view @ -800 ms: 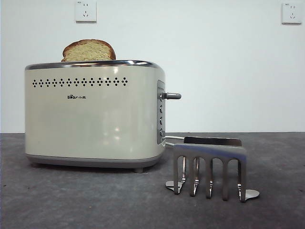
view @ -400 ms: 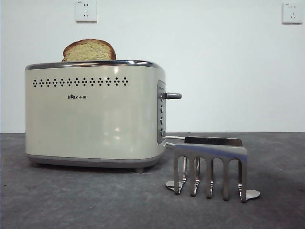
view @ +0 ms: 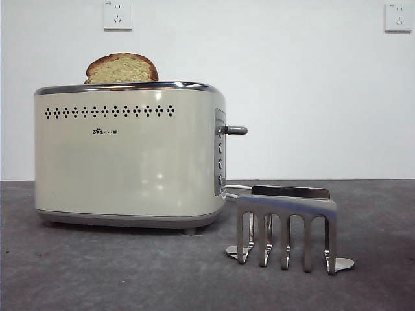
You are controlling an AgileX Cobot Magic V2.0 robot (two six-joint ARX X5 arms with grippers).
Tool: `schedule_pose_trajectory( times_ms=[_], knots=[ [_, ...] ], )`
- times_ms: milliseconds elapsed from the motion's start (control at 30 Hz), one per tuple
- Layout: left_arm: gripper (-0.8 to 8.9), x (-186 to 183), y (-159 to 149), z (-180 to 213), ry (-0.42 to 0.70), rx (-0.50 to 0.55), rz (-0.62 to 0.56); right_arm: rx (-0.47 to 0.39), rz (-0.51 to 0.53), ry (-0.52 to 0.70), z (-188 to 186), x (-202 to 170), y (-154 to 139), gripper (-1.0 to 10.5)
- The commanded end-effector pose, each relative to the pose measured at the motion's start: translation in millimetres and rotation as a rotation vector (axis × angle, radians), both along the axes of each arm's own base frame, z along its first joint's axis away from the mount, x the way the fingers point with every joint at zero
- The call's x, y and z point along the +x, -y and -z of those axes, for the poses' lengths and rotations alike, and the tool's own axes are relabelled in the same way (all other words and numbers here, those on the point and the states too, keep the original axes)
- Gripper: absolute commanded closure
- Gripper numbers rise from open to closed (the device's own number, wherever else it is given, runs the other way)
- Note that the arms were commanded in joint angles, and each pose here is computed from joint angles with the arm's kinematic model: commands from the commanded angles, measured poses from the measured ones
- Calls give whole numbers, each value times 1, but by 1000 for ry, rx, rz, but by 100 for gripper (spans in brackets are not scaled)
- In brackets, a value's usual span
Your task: Pick up a slice of bread from the rack,put the bread on the toaster,press the button
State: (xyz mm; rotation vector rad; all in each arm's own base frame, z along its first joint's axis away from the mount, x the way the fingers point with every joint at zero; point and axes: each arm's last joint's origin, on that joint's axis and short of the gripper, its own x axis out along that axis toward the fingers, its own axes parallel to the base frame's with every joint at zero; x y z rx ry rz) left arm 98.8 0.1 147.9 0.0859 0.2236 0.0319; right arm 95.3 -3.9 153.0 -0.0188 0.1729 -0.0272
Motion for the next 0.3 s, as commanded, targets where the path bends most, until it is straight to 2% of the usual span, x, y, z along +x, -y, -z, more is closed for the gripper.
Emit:
schedule_pose_trajectory(
  times_ms=[33,100,300],
  knots=[
    [817,0,0,3,-5,-5,1,-25,43,-10,3,0,1,946],
    [817,0,0,3,-5,-4,0,-32,58,-9,3,0,0,946],
    [817,0,0,3,-5,-4,0,-46,15,-10,3,0,-3,946]
  ],
)
